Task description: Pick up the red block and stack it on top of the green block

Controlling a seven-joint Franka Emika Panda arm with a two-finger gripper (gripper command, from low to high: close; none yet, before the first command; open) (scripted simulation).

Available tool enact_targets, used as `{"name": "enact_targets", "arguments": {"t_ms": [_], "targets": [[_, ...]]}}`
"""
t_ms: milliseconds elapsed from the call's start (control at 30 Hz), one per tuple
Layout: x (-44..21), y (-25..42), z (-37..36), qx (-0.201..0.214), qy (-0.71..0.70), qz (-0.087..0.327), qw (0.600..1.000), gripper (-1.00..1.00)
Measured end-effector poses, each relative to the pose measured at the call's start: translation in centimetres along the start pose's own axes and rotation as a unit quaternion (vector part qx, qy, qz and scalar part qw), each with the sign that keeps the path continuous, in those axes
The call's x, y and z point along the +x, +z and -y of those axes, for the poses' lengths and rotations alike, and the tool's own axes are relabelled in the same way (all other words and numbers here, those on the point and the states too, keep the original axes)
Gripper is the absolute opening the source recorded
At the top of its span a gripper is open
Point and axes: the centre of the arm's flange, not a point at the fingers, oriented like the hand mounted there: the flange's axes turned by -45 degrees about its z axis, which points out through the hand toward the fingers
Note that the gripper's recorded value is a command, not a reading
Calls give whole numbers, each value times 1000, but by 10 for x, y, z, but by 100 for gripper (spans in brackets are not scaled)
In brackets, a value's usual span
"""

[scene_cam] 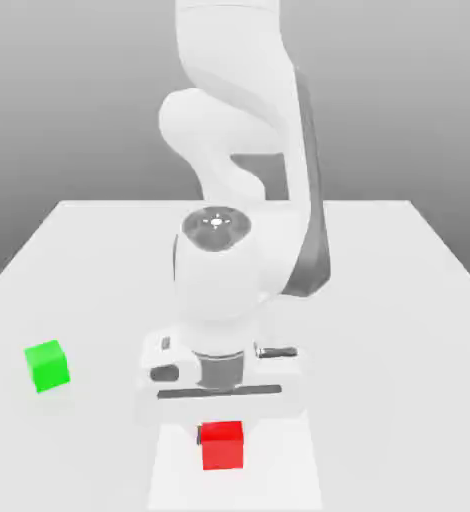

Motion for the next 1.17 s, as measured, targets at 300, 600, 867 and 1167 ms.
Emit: {"name": "enact_targets", "arguments": {"t_ms": [300, 600, 867, 1167], "targets": [[-22, -65, -74, -8, -4, 0, 1000, -100], [-104, -84, -200, -10, -44, 4, 999, -100], [-175, -81, -258, 1, -88, -1, 996, -100], [-178, -28, -258, 1, -90, -1, 996, 100]]}}
